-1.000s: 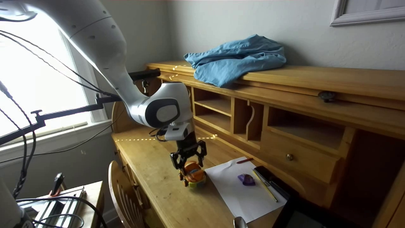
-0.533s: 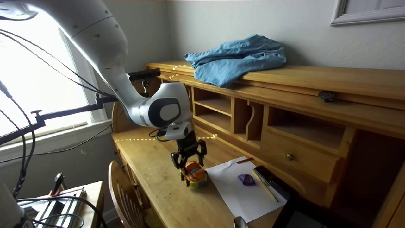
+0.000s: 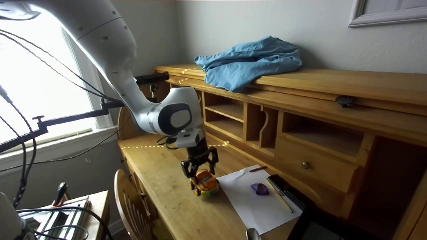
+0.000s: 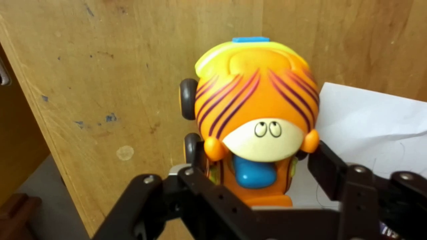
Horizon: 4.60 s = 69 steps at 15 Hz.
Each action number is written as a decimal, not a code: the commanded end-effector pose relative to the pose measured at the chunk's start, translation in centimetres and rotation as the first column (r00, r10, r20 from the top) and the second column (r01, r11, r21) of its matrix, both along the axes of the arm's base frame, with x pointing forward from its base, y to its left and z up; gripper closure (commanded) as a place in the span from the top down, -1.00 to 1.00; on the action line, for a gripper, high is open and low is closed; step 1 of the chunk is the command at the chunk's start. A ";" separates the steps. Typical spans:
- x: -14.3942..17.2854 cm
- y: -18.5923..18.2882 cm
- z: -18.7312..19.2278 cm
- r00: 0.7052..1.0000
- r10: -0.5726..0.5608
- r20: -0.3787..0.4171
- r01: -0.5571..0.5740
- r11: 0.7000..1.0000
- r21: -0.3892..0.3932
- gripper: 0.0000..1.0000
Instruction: Move the toy car on the desk
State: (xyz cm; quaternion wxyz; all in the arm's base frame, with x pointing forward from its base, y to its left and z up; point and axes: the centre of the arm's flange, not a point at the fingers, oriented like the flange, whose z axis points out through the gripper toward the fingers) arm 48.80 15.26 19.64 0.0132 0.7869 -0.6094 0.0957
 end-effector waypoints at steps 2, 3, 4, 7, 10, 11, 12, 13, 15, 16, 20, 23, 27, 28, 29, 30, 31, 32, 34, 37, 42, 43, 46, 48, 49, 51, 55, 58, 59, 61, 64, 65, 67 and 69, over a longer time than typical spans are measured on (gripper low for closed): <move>0.2 0.1 0.1 0.999 0.015 0.033 -0.016 1.000 0.018 0.04; 0.2 0.0 0.1 0.999 0.016 0.039 -0.017 1.000 0.023 0.04; 0.2 0.1 0.0 0.999 0.020 0.044 -0.021 0.999 0.025 0.04; 0.5 0.2 -0.4 0.998 0.031 0.053 -0.033 0.999 0.035 0.04; 0.7 0.2 -0.9 0.998 0.044 0.050 -0.046 0.998 0.047 0.04; 0.7 0.3 -1.0 0.998 0.050 0.049 -0.053 0.997 0.050 0.04; 0.8 0.3 -1.2 0.997 0.054 0.051 -0.056 0.997 0.053 0.04; 0.8 0.3 -1.3 0.997 0.059 0.053 -0.062 0.996 0.056 0.04; 0.9 0.2 -1.3 0.996 0.066 0.055 -0.070 0.996 0.060 0.04; 0.3 0.3 -1.1 0.998 0.049 0.041 -0.051 0.998 0.045 0.04; 0.3 0.3 -1.1 0.998 0.049 0.041 -0.051 0.998 0.044 0.54; 0.3 0.3 -1.1 0.998 0.049 0.041 -0.051 0.998 0.044 0.54; 0.4 0.1 -1.2 0.998 0.045 0.039 -0.047 0.998 0.045 0.04; 0.5 -0.1 -1.3 0.998 0.044 0.039 -0.046 0.998 0.046 0.04; 0.6 -0.4 -1.4 0.998 0.040 0.039 -0.042 0.998 0.045 0.04; 0.6 -0.7 -1.5 0.999 0.036 0.040 -0.037 0.998 0.041 0.04; 0.7 -1.1 -1.5 0.998 0.036 0.042 -0.038 0.999 0.037 0.04; 0.8 -1.4 -1.6 0.999 0.031 0.042 -0.033 0.999 0.033 0.04; 1.1 -2.2 -1.8 0.999 0.026 0.040 -0.027 0.999 0.032 0.04; 1.3 -3.3 -2.0 0.999 0.016 0.036 -0.017 0.999 0.029 0.04; 1.3 -5.0 -2.0 0.999 -0.016 0.032 0.016 1.000 0.026 0.04; 1.3 -5.2 -2.0 0.999 -0.023 0.031 0.022 0.999 0.024 0.04; 1.5 -5.6 -1.9 0.999 -0.034 0.032 0.033 0.999 0.020 0.04; 1.6 -5.6 -1.9 0.999 -0.036 0.030 0.035 0.999 0.017 0.04; 1.6 -5.6 -1.8 0.999 -0.035 0.031 0.034 0.999 0.016 0.04; 1.7 -5.3 -1.8 0.999 -0.029 0.030 0.028 0.999 0.016 0.04; 1.6 -5.0 -1.6 0.999 -0.019 0.029 0.018 1.000 0.024 0.89; 1.1 -4.8 -1.4 0.999 -0.029 0.023 0.028 0.999 0.018 1.00; 1.0 -4.8 -1.3 0.999 -0.035 0.021 0.035 0.999 0.015 1.00; 0.5 -4.6 -1.0 0.999 -0.036 0.022 0.036 0.999 0.009 1.00; -0.3 -4.2 -0.4 0.999 -0.026 0.033 0.026 1.000 0.005 1.00; -0.7 -3.9 -0.2 0.999 -0.015 0.038 0.015 1.000 0.002 1.00; -1.5 -3.4 0.3 0.999 0.009 0.038 -0.009 1.000 0.001 1.00; -2.5 -2.8 0.9 0.997 0.071 0.039 -0.071 0.997 0.001 1.00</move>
